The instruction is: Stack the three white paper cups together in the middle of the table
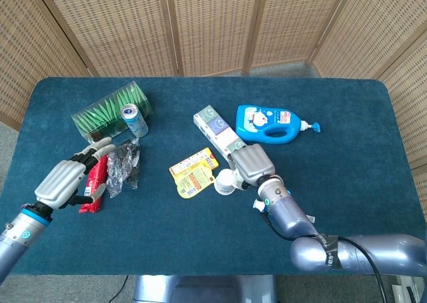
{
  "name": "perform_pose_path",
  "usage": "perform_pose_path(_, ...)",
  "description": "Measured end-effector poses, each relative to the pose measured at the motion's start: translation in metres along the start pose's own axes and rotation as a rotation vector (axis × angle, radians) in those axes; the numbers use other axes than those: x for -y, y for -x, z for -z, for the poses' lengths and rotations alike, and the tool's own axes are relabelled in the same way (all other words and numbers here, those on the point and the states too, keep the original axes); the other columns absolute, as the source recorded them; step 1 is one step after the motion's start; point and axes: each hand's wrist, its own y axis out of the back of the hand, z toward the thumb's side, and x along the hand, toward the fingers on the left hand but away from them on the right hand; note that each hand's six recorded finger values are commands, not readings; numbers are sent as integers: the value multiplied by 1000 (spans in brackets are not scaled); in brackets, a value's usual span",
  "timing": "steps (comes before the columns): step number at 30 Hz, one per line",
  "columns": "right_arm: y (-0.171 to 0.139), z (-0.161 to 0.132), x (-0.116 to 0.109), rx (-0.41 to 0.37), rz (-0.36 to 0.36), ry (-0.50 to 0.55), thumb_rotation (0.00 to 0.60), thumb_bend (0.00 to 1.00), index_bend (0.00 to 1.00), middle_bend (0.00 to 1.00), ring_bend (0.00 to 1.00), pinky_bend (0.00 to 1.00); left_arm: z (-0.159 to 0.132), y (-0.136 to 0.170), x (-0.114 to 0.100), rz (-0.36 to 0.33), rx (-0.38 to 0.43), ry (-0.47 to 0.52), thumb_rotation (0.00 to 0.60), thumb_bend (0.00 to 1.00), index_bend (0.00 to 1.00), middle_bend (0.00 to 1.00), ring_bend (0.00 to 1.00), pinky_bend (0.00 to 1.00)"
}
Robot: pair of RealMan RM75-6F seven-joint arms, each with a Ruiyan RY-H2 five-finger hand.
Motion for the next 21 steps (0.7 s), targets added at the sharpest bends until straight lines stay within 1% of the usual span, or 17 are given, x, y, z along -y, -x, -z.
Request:
perform_pose_path(12,10,-20,-3,2,-19,-14,600,267,469,431,320,704,9,2,-3,-10,-7,11,600,504,0,0,0,196)
perform_pose_path(21,17,-30,-3,8,-28,-21,600,267,466,430,320,704,14,5,-5,-16,-9,17,600,505,0,0,0,196)
